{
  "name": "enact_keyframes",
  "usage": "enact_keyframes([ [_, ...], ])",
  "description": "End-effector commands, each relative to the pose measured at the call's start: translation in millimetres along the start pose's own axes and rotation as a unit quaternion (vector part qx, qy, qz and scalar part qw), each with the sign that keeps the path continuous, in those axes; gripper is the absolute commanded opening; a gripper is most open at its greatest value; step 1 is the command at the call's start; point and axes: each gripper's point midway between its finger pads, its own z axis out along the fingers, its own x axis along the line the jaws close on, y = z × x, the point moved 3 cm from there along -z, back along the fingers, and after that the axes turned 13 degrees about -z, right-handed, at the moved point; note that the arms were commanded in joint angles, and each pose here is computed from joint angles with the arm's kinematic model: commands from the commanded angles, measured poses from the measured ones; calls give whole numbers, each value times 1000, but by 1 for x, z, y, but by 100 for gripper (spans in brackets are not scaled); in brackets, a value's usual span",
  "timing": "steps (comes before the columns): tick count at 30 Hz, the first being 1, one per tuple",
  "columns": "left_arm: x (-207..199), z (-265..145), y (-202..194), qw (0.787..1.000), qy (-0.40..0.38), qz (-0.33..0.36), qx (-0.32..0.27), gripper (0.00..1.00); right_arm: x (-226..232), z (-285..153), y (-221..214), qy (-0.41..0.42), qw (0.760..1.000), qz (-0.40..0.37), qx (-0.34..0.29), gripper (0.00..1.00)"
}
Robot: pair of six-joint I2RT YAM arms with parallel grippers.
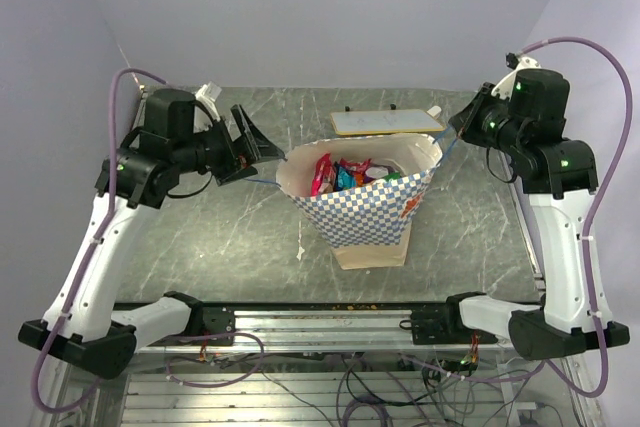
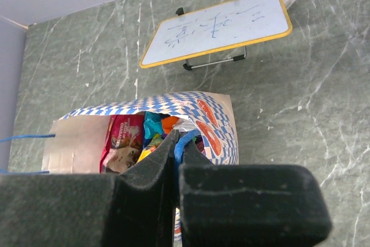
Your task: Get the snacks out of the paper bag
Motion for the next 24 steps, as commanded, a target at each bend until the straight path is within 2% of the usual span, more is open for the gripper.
enact_keyframes([
  [1,-5,-21,2,999,18,38,-18,98,-1,-25,57,-10,993,-24,-113,0],
  [6,0,-14,9,998,51,39,-17,100,-6,-27,58,-23,991,-48,-122,0],
  [9,6,-3,14,997,67,10,-24,100,-14,-29,60,-46,988,-73,-126,0],
  [14,-8,20,18,999,26,-28,-9,99,-19,-36,58,-57,986,-96,-126,0],
  [18,-3,20,28,997,67,-28,-25,99,-12,-40,64,-44,984,-104,-138,0],
  [24,29,11,31,987,153,-1,-46,99,-6,-40,65,-41,982,-124,-139,0],
])
